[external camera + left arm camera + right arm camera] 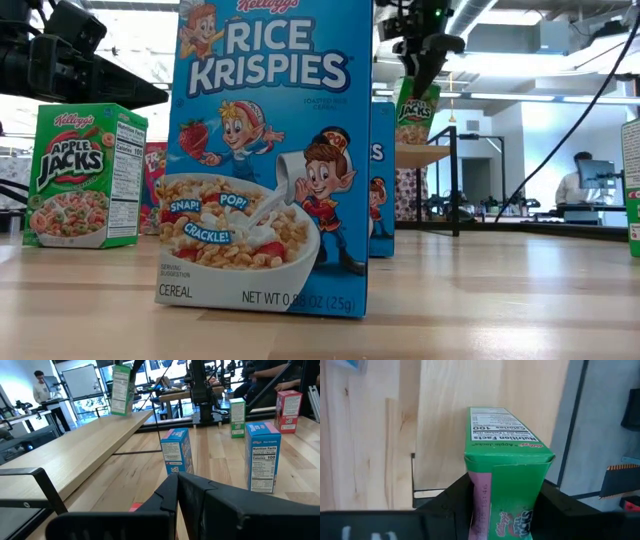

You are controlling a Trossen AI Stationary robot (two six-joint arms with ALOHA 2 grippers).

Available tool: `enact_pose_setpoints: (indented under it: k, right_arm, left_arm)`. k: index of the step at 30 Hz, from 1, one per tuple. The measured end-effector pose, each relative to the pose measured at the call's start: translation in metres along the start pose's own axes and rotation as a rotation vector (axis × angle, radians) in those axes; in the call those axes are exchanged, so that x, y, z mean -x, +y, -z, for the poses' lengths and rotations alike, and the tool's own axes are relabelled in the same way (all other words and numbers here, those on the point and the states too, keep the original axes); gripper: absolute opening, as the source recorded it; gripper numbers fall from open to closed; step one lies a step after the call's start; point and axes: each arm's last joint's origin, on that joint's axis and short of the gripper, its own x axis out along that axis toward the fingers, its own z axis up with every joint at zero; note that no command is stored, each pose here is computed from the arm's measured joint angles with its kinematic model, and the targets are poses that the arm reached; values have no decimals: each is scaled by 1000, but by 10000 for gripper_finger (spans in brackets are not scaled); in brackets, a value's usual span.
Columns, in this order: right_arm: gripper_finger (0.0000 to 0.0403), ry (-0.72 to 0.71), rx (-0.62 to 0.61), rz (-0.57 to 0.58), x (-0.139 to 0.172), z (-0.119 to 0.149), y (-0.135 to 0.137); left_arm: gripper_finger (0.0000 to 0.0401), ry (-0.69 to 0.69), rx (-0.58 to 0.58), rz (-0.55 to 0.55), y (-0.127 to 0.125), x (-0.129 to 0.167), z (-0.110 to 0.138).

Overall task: Stack cereal on shelf
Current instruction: Put the top green cereal box on the shelf

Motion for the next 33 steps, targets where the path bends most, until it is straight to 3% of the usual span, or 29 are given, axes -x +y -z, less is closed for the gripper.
enact_pose_setpoints:
  k: [33]
  right_arm:
    - [176, 29, 21, 6, -4, -5, 4]
  left_arm:
    - [0, 0, 0, 0, 0, 0, 0]
